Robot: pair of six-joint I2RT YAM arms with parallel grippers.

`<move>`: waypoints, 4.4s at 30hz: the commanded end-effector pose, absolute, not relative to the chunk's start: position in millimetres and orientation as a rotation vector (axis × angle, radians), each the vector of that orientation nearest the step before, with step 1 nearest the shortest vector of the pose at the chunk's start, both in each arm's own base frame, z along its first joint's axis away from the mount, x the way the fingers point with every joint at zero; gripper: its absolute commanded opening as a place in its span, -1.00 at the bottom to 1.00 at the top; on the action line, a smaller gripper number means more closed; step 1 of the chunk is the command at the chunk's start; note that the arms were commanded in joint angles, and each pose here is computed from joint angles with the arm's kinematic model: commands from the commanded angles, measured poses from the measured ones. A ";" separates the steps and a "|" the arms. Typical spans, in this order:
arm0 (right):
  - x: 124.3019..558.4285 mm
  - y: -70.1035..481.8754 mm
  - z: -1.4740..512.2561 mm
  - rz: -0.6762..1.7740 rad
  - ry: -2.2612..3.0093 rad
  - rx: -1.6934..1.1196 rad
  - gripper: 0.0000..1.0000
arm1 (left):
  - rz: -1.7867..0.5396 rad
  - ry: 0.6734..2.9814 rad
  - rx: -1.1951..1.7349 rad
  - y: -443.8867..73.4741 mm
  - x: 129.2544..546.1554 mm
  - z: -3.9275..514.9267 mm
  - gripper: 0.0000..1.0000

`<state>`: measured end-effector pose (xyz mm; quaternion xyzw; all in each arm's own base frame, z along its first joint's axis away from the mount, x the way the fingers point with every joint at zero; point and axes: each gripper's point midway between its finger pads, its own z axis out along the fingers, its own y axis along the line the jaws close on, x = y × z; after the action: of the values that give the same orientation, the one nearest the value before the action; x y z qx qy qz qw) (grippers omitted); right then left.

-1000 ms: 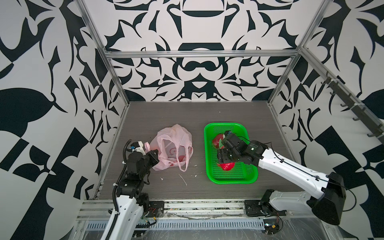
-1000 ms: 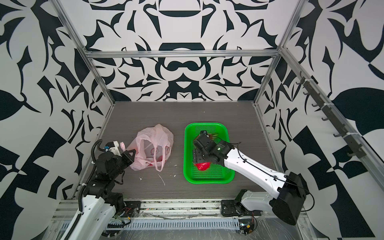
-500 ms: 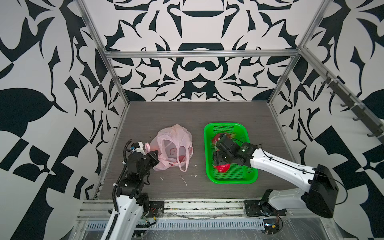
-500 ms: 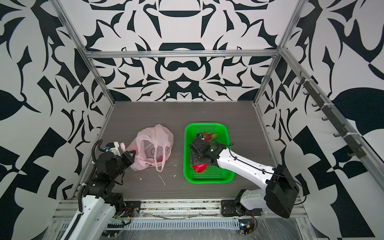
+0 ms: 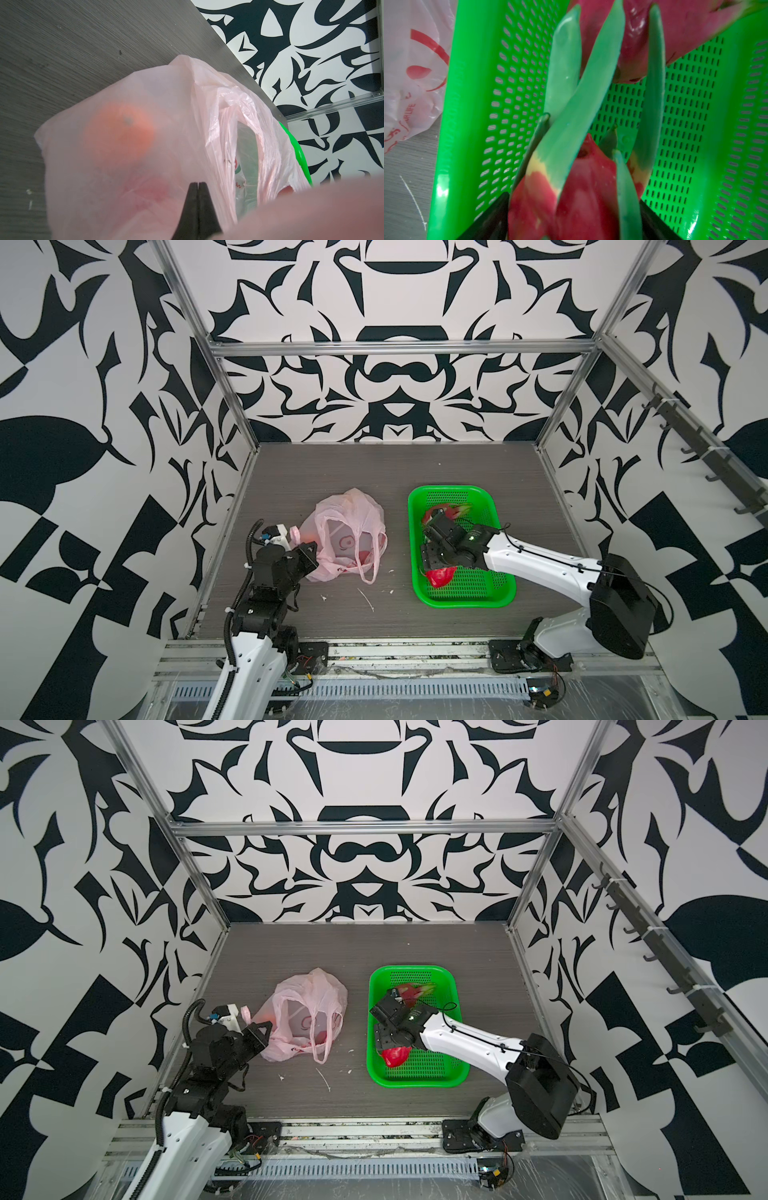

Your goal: Untie the knot of the plastic bag and take out the fruit

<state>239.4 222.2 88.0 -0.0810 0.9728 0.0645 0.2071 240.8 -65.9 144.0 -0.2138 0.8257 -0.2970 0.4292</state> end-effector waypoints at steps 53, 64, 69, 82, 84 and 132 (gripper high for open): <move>243.9 210.2 104.2 0.106 2.663 -0.160 0.71 | -0.768 2.047 -0.448 -73.0 235.9 160.2 -1.00; 233.5 221.1 101.9 0.122 2.672 -0.095 0.99 | -0.773 2.045 -0.449 -73.2 235.1 159.1 -1.00; 232.1 222.5 125.1 0.102 2.623 -0.088 0.99 | -0.776 2.042 -0.438 -74.1 234.6 162.1 -1.00; 234.8 308.5 260.0 0.296 2.306 -0.498 0.83 | -0.763 2.062 -0.296 -82.4 231.2 180.8 -1.00; 237.1 332.4 263.1 0.311 2.276 -0.586 0.82 | -0.758 2.065 -0.275 -83.2 230.9 183.3 -1.00; 246.1 511.7 118.7 0.730 2.438 -0.843 0.11 | -0.877 2.147 -0.401 -86.4 184.6 139.3 -1.00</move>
<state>239.2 507.3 107.9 -0.3177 0.8899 0.2412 0.2212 188.1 -84.1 149.2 -0.1540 0.8330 -0.3434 0.4056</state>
